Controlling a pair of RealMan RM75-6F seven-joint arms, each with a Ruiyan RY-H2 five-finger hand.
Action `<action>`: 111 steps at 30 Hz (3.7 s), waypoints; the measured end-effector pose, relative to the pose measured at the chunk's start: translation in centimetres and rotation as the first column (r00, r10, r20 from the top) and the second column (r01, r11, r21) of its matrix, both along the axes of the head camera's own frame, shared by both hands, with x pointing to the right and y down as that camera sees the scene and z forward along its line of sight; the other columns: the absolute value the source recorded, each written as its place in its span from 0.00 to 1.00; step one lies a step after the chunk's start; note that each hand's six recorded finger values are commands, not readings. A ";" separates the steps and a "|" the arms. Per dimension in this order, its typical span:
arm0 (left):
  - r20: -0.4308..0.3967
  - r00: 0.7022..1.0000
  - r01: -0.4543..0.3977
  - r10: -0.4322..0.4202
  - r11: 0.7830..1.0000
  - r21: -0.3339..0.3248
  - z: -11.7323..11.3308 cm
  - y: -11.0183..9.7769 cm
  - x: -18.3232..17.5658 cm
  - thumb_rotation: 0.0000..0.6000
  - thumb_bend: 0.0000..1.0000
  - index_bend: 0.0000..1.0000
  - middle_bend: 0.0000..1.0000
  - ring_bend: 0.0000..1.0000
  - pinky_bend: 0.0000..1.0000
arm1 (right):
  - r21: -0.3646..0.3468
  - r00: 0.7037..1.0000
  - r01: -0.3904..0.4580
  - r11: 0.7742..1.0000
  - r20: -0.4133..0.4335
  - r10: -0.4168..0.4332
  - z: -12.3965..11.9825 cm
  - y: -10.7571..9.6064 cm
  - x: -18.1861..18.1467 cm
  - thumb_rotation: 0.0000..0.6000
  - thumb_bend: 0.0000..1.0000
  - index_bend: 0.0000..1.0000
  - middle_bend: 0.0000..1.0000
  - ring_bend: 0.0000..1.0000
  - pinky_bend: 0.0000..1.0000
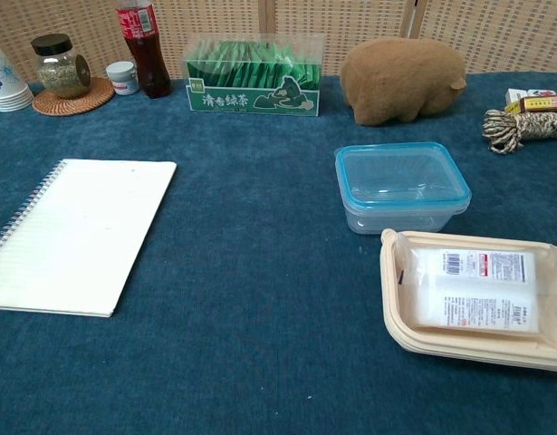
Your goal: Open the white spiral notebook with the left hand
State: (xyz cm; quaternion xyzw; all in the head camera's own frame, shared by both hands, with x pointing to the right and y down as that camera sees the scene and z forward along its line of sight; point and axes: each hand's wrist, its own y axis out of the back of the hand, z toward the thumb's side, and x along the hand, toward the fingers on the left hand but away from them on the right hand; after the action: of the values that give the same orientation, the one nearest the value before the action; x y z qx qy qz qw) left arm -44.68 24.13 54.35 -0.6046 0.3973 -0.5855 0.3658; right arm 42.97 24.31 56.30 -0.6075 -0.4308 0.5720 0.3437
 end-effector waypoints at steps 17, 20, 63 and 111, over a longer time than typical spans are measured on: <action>-0.032 0.995 -0.099 0.096 0.990 -0.099 1.8 1.3 2.6 1.00 0.38 0.02 0.00 0.00 0.00 | 0.005 1.000 0.000 1.000 0.027 0.000 0.3 0.2 -0.2 1.00 0.16 0.22 0.23 0.17 0.31; -0.052 0.989 -0.143 0.137 0.979 -0.146 3.0 1.7 4.0 1.00 0.36 0.00 0.00 0.00 0.00 | 0.005 1.000 -0.007 1.000 0.026 0.007 0.1 0.5 0.1 1.00 0.16 0.22 0.23 0.17 0.31; -0.064 0.924 -0.379 0.377 0.878 -0.292 12.1 2.8 15.3 1.00 0.35 0.00 0.00 0.00 0.00 | 0.026 0.997 -0.078 0.997 0.020 0.077 -0.4 1.6 3.0 1.00 0.16 0.22 0.23 0.17 0.31; -0.039 0.967 -0.253 0.251 0.962 -0.102 12.1 -0.5 14.2 1.00 0.61 0.00 0.00 0.00 0.00 | 0.127 0.994 -0.109 0.986 0.015 0.108 -3.6 2.5 3.9 1.00 0.16 0.21 0.23 0.17 0.31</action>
State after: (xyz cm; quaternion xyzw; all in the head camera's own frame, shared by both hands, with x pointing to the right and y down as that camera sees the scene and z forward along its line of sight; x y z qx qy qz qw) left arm -30.47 23.68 66.46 -0.6763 0.2900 -0.5468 0.3995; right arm 46.84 26.79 52.68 -0.5622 -0.5005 0.5586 0.3484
